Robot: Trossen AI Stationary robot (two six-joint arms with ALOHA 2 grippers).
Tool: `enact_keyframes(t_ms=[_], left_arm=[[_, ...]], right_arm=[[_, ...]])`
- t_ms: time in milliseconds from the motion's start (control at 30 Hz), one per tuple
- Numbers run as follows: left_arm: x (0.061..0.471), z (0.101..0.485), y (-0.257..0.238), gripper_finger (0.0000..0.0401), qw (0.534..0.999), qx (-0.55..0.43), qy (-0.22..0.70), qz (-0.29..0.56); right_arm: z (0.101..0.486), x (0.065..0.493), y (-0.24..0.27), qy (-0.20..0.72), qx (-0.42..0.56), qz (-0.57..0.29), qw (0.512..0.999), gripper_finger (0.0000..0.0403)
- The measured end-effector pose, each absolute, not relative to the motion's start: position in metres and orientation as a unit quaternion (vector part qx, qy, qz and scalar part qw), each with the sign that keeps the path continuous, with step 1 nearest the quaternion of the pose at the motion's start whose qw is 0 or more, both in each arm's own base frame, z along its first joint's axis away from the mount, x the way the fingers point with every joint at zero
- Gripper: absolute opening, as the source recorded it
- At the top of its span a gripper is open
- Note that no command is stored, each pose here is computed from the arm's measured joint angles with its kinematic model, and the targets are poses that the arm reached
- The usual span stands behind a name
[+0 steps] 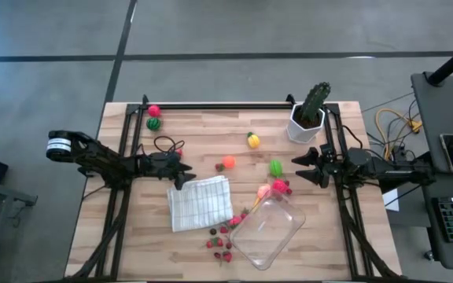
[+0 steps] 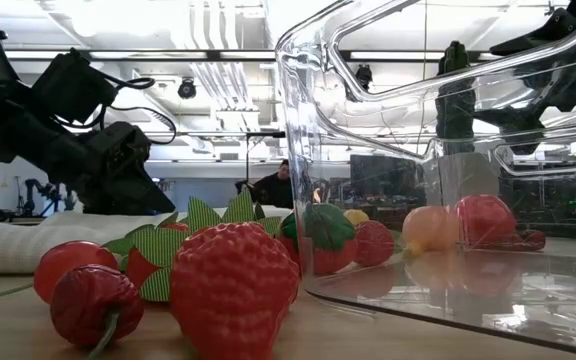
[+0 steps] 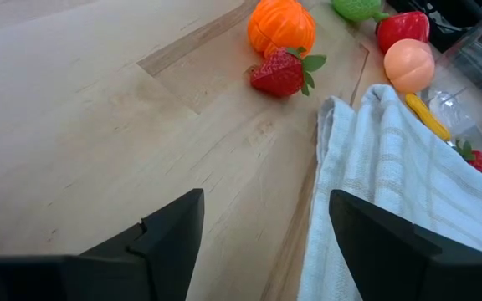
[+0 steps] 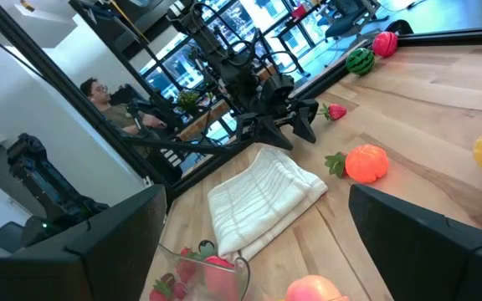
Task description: Pick and placing Produce into tupperware
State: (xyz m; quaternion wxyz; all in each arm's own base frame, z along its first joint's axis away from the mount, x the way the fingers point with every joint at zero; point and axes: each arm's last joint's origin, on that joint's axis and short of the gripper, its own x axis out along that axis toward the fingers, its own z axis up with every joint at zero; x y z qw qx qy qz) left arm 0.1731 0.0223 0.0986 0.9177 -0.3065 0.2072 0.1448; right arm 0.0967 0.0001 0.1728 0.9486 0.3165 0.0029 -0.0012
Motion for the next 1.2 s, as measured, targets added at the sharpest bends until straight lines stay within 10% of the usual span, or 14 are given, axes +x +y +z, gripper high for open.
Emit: enact_keyframes(t_ms=[533,833,1200], left_arm=[[0.173,0.099,0.022,0.0245,0.918,-0.307,0.207,0.144],[0.173,0.099,0.022,0.0245,0.918,-0.307,0.207,0.144],[0.173,0.099,0.022,0.0245,0.918,-0.306,0.207,0.145]], right_arm=[[0.174,0.097,0.0,-0.004,0.309,-0.006,0.951,0.0368],[0.192,0.09,-0.017,-0.199,0.321,-0.267,0.887,0.0368],[0.194,0.094,-0.013,-0.161,0.243,-0.194,0.937,0.0368]])
